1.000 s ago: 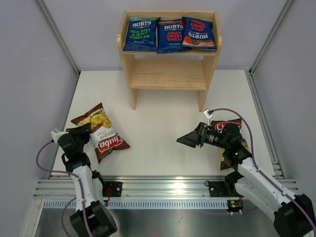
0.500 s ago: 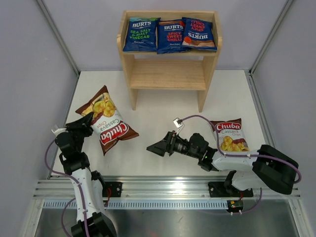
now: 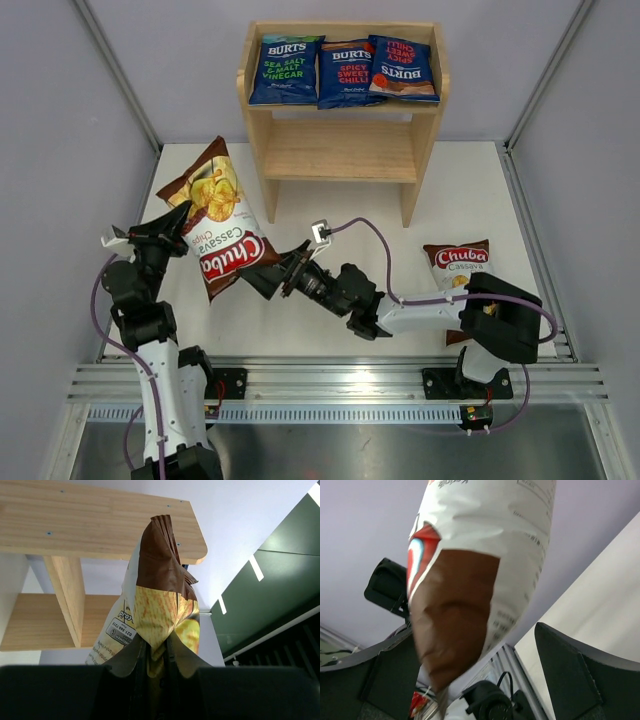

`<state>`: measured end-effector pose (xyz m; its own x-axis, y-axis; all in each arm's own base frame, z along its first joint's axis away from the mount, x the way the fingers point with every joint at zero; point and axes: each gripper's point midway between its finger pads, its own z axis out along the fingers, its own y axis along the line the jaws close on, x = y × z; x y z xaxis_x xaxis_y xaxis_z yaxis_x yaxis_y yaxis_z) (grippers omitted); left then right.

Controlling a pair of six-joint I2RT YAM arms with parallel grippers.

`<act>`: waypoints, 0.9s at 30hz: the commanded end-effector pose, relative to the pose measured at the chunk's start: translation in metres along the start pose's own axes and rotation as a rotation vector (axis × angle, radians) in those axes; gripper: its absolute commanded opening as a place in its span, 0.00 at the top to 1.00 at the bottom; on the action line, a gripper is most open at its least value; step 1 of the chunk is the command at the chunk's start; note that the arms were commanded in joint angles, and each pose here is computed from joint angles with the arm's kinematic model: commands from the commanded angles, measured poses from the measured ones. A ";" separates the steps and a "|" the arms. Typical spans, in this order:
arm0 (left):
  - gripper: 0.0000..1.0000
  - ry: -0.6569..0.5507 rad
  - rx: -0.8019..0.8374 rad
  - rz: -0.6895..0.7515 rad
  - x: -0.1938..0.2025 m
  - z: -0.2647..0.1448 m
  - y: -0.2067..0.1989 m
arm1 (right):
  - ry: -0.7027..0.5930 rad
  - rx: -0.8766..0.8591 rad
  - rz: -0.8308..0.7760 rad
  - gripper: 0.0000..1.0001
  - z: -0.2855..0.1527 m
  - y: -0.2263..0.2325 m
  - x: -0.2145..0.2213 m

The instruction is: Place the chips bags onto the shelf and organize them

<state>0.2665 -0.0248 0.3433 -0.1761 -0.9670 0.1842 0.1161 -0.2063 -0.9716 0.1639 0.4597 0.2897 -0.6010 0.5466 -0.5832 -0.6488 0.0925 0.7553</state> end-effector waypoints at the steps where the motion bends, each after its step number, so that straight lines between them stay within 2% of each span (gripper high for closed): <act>1: 1.00 0.116 0.102 -0.050 0.025 -0.008 -0.027 | -0.117 -0.026 -0.080 0.03 0.022 0.011 -0.020; 5: 1.00 0.142 0.102 -0.062 0.031 -0.011 -0.024 | -0.161 -0.076 -0.072 0.04 0.028 0.015 -0.023; 10: 1.00 0.146 0.069 -0.048 0.033 -0.012 -0.013 | -0.208 -0.110 -0.107 0.12 0.031 0.021 -0.031; 11: 1.00 0.139 0.057 -0.043 0.031 -0.012 -0.009 | -0.205 -0.118 -0.112 0.19 0.031 0.023 -0.030; 17: 1.00 0.102 0.006 -0.017 0.022 -0.010 0.017 | -0.197 -0.163 -0.166 0.45 0.020 0.029 -0.030; 18: 0.98 0.101 -0.003 -0.010 0.021 -0.010 0.019 | -0.199 -0.170 -0.177 0.51 0.017 0.030 -0.030; 21: 0.88 0.112 0.012 0.031 0.024 -0.012 0.019 | -0.182 -0.169 -0.217 0.60 0.008 0.030 -0.030; 26: 0.77 0.139 0.050 0.083 0.032 -0.017 0.008 | -0.133 -0.186 -0.273 0.67 -0.003 0.033 -0.026; 27: 0.71 0.137 0.052 0.098 0.032 -0.017 0.007 | -0.128 -0.202 -0.283 0.68 -0.005 0.038 -0.027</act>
<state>0.2592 -0.0390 0.3150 -0.2168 -0.9619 0.1664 0.0994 -0.1913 -0.9765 0.1682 0.4626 0.2770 -0.4295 0.5439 -0.7209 -0.7825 0.1745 0.5978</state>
